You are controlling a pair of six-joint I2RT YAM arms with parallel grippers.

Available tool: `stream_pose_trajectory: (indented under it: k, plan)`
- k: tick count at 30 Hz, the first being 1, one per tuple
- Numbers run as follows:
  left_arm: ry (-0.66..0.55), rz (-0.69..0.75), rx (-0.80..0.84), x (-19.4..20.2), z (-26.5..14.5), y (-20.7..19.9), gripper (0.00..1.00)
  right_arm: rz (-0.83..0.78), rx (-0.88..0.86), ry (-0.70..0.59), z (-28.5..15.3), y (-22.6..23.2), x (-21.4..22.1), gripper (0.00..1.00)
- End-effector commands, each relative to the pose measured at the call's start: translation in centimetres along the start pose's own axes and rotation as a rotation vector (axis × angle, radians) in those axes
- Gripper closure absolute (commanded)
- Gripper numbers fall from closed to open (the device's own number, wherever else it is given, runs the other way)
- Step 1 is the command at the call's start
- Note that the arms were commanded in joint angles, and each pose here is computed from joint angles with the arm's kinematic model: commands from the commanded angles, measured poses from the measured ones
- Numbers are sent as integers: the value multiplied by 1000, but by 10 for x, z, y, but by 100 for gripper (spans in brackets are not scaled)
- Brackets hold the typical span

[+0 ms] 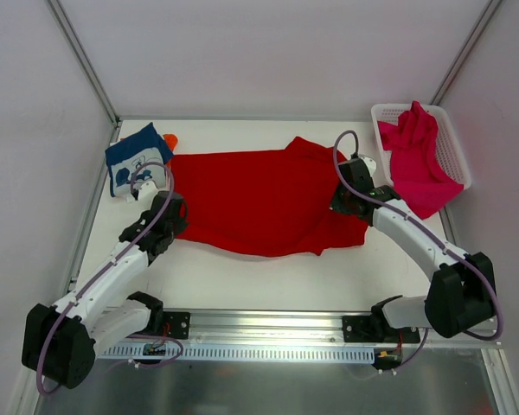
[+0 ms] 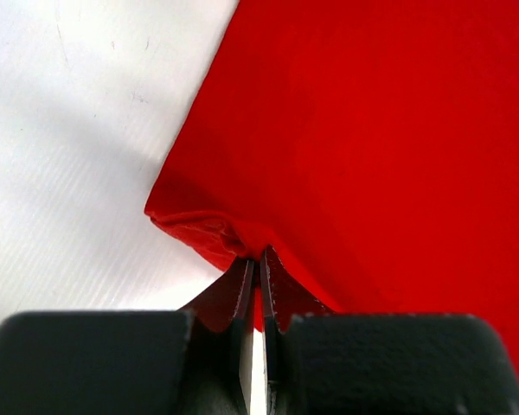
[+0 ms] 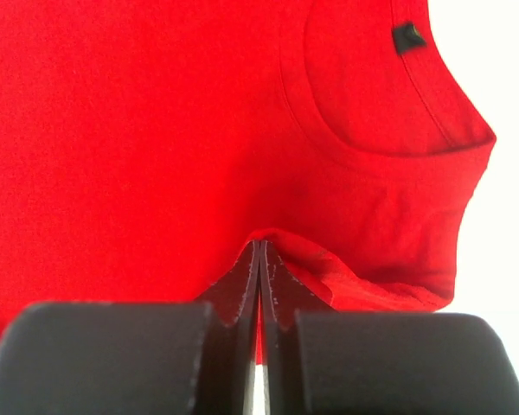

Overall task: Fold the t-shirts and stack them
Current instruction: Fold the flattened tshirt in 1/3 of the way

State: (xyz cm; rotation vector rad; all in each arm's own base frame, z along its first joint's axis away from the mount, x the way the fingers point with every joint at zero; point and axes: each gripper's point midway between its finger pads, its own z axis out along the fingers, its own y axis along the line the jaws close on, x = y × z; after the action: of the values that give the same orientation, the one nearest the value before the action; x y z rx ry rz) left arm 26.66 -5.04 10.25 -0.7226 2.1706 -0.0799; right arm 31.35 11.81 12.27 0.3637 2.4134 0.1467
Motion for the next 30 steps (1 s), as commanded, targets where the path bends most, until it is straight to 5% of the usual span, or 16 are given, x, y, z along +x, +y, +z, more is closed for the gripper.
stream_pose_trajectory:
  k: [1, 30]
  plan:
    - [-60, -28, 4, -19, 5, -10, 100, -13, -2, -73, -1, 10, -30, 100]
    - [-52, -36, -114, -26, 37, 3, 100, -1, 80, -60, 56, 8, -74, 100]
